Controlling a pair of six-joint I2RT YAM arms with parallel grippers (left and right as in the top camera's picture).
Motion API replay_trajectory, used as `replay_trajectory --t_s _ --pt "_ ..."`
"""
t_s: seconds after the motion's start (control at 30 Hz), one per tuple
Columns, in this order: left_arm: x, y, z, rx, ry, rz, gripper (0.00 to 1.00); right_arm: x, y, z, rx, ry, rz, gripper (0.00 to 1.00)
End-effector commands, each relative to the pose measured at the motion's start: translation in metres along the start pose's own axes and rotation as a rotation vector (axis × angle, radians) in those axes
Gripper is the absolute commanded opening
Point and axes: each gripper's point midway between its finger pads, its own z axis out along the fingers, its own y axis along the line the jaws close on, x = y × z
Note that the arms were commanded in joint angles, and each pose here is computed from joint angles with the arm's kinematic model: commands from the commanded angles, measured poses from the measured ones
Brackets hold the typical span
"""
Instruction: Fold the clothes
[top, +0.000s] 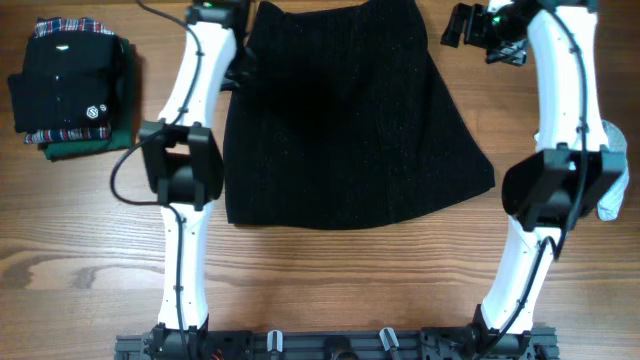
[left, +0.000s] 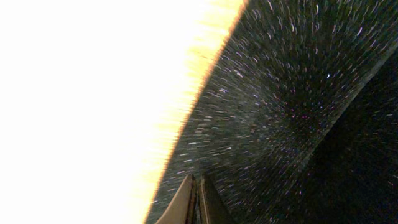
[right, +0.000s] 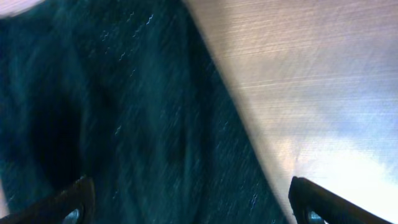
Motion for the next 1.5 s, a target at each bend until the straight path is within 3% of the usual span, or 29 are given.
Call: replay_trajectory --t_s 0.0,0.07,0.2,0.27,0.43,0.83,1.47 --pt "-0.018 -0.006 -0.076 0.134 -0.126 0.056 0.04 0.036 0.041 0.011 -0.098 0.135 -0.116 0.89" --pt "-0.023 -0.001 -0.098 0.155 -0.169 0.044 0.04 0.051 0.055 0.017 -0.1 0.186 -0.152 0.76" --pt "-0.031 0.016 -0.156 0.181 -0.282 0.015 0.04 0.078 0.084 0.031 -0.107 0.263 -0.203 0.22" --pt "-0.033 0.026 -0.184 0.192 -0.337 -0.001 0.04 0.091 0.094 0.041 -0.104 0.299 -0.21 0.05" --pt "-0.033 0.051 -0.229 0.2 -0.425 -0.041 0.07 0.129 0.115 0.074 -0.09 0.393 -0.222 0.04" --pt "-0.047 0.106 -0.232 0.164 -0.456 -0.145 0.06 0.197 0.142 0.128 -0.056 0.503 -0.234 0.04" --pt "-0.042 0.123 -0.228 0.146 -0.429 -0.175 0.09 0.237 0.049 0.178 0.295 0.502 -0.08 0.04"
